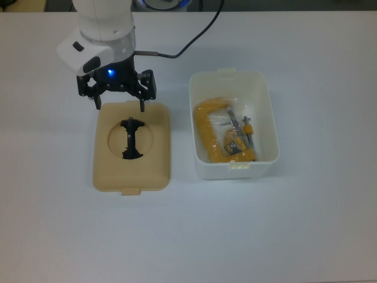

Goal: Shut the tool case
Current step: 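Move the gripper over the tan lid and lower onto its black handle, then close the gripper on the black handle of the tan lid, then lift the tan lid and carry it over the white box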

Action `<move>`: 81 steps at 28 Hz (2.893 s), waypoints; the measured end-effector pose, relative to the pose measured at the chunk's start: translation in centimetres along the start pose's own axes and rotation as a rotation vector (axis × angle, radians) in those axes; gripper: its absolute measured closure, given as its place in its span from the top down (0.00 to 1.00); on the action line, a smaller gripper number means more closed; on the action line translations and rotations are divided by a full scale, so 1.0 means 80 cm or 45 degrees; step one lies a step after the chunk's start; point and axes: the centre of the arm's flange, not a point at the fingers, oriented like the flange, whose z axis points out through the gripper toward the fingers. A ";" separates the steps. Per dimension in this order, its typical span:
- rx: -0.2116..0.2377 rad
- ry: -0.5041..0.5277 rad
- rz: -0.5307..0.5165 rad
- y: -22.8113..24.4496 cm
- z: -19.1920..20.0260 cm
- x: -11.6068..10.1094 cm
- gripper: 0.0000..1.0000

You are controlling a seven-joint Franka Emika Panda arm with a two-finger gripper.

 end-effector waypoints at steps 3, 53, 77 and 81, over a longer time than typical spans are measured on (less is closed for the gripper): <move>0.001 -0.018 0.023 -0.001 0.007 -0.004 1.00; -0.010 -0.109 -0.108 -0.019 0.107 0.014 0.44; -0.022 -0.029 -0.026 0.036 0.024 0.030 0.11; 0.004 -0.005 0.031 0.080 -0.047 0.023 0.11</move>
